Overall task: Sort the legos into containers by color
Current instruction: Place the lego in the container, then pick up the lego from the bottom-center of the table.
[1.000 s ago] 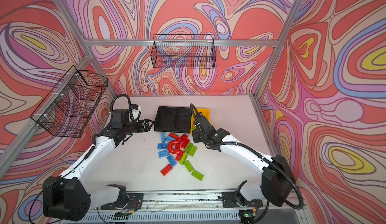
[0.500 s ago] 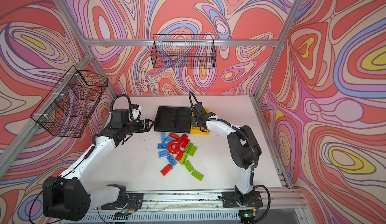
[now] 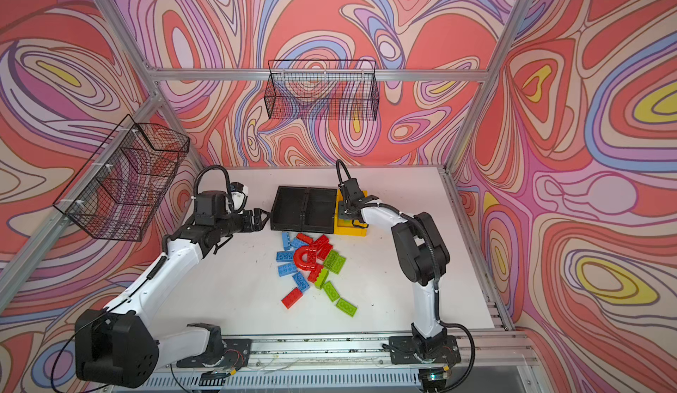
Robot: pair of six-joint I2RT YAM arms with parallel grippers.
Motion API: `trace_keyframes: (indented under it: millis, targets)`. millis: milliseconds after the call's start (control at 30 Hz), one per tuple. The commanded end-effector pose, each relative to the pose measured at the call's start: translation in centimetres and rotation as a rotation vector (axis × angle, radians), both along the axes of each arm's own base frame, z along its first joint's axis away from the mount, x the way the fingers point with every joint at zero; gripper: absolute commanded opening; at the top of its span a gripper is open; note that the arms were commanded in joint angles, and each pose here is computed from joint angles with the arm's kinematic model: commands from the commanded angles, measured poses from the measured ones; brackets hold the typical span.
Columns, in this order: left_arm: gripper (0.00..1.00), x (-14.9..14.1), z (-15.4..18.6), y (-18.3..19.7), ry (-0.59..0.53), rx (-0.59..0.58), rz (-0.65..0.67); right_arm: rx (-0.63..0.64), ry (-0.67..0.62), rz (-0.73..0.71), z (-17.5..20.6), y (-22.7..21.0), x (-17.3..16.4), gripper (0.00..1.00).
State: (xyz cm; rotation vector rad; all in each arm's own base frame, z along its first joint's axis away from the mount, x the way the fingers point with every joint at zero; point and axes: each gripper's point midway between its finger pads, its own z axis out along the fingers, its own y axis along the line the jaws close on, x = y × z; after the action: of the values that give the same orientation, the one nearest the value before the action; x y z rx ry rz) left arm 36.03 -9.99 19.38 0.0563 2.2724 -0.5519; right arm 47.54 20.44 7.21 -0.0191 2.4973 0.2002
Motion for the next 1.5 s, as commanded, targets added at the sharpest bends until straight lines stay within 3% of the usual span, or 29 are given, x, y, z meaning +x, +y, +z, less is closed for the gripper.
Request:
trace_keyframes:
  millis: [0,200,300,433,600,733,833,1067,1467]
  targets:
    - [0.82,0.4,1.0,-0.1,-0.030,-0.006,-0.008,0.045,-0.042,0.006,2.0,0.6,1.1,0.46]
    - [0.82,0.3,1.0,0.0,-0.028,-0.001,-0.006,0.041,-0.110,0.032,7.4,-0.3,-0.3,0.44]
    - [0.82,0.4,1.0,-0.1,-0.026,-0.009,-0.010,0.057,-0.118,0.058,10.2,-0.7,-3.1,0.43]
    - [0.82,0.3,0.8,-0.5,-0.013,-0.031,-0.018,-0.042,-0.111,0.038,12.2,-1.3,-8.3,0.44]
    - [0.82,1.0,1.1,-0.6,-0.030,-0.042,-0.017,0.000,0.027,0.102,9.8,1.1,-16.2,0.45]
    - [0.82,1.1,0.9,-0.6,-0.028,-0.044,-0.015,-0.014,0.146,0.305,5.5,4.8,-23.6,0.47]
    - [0.82,1.1,1.0,-0.7,-0.030,-0.045,-0.018,-0.065,0.204,0.417,3.2,6.3,-27.2,0.49]
    - [0.82,0.9,1.3,-0.4,-0.042,-0.033,-0.010,-0.140,0.268,0.547,0.2,8.3,-30.0,0.57]
    - [0.82,0.9,1.2,-0.4,-0.038,-0.031,-0.012,-0.270,0.327,0.578,-4.1,7.8,-30.2,0.59]
